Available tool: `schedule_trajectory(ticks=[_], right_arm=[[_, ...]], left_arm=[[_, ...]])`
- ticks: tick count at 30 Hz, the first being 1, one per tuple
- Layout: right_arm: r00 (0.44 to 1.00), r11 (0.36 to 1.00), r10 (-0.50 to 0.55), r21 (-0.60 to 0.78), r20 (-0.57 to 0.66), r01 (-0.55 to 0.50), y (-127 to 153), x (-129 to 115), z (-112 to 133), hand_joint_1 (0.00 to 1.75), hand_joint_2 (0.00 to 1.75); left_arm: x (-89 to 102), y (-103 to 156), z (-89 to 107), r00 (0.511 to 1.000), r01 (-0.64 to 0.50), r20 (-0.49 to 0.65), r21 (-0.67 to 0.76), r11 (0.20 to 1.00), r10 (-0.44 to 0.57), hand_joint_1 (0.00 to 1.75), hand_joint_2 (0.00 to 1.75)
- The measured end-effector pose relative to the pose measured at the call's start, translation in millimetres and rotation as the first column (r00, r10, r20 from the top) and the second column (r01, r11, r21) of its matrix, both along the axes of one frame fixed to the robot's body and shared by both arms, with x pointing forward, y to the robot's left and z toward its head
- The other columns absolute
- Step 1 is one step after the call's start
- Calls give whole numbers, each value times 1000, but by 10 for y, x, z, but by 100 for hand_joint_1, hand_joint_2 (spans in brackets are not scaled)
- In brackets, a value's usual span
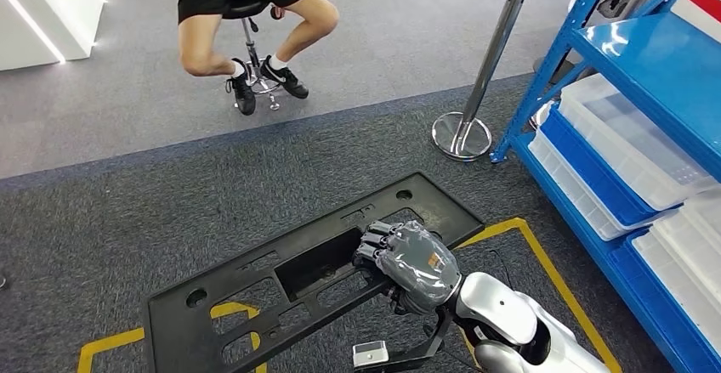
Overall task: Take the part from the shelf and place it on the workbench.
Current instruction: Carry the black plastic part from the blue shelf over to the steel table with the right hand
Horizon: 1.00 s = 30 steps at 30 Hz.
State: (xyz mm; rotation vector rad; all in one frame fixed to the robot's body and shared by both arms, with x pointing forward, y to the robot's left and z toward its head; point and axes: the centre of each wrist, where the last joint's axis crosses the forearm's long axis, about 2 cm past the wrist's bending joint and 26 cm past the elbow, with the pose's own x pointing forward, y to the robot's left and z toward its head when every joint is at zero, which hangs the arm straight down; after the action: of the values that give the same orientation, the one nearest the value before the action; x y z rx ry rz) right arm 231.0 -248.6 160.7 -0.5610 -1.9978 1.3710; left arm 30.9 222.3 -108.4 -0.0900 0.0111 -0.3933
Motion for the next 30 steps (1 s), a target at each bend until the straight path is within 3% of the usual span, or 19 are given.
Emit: schedule_trajectory(ticks=[16,30], right_arm=[[996,1000,13,10,91,-14,1,231,267,175,175],[994,1000,9,13,107,-10,-9,252,311,175,175]], left_arm=[[48,-16,7,998,23,52,-32,999,-21,0,175],[-15,1,-1,998,33,53,-25,999,-32,0,175]])
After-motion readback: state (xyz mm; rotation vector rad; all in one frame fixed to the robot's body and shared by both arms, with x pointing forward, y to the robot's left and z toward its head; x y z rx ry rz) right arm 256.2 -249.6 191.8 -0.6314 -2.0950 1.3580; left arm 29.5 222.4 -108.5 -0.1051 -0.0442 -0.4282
